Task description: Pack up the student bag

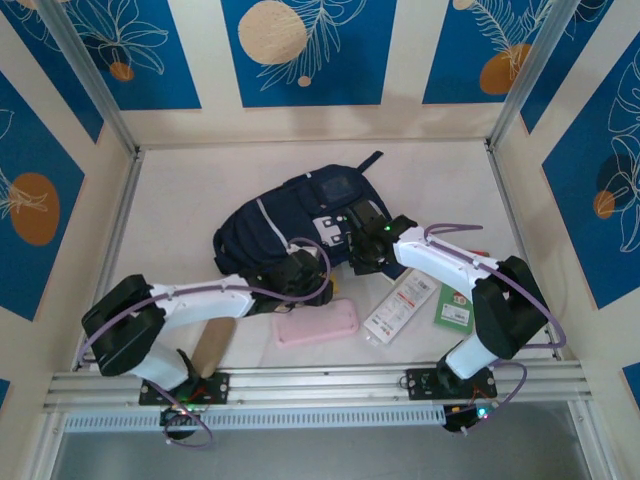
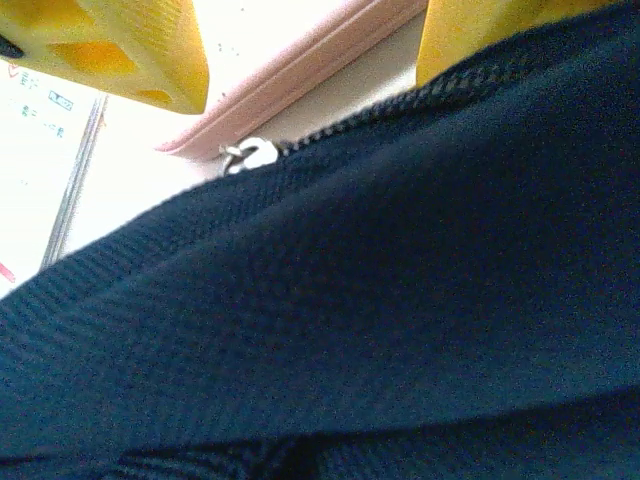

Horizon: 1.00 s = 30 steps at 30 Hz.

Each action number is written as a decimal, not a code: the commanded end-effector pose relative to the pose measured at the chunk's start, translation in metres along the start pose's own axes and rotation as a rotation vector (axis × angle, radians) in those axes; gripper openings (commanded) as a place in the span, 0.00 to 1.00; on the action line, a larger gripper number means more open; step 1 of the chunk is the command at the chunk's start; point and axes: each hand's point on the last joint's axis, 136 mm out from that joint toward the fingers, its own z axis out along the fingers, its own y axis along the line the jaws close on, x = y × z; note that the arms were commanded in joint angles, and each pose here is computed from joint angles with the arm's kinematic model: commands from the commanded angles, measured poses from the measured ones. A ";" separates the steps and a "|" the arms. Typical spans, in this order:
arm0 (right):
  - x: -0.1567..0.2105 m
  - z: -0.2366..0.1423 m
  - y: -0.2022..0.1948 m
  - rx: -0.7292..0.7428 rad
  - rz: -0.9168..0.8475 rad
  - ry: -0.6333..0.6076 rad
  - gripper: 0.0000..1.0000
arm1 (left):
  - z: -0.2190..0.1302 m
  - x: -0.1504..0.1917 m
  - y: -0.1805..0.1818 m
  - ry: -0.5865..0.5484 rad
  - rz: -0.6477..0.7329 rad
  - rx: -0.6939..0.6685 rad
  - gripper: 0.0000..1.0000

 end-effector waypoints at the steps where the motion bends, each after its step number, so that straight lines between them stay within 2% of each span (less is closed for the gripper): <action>1: 0.022 -0.010 0.010 -0.022 0.281 0.102 0.00 | -0.001 -0.026 -0.009 -0.089 0.042 -0.026 0.55; 10: 0.024 -0.005 0.007 -0.013 0.272 0.113 0.00 | -0.002 -0.050 -0.006 -0.171 0.091 -0.102 0.41; 16: 0.023 -0.005 0.008 -0.017 0.270 0.108 0.00 | -0.005 -0.054 -0.001 -0.196 0.115 -0.129 0.17; 22: 0.020 -0.003 0.006 -0.019 0.273 0.102 0.00 | -0.013 -0.054 0.005 -0.211 0.142 -0.146 0.01; 30: 0.007 -0.002 0.003 -0.029 0.259 0.071 0.00 | -0.024 -0.044 0.016 -0.184 0.160 -0.144 0.00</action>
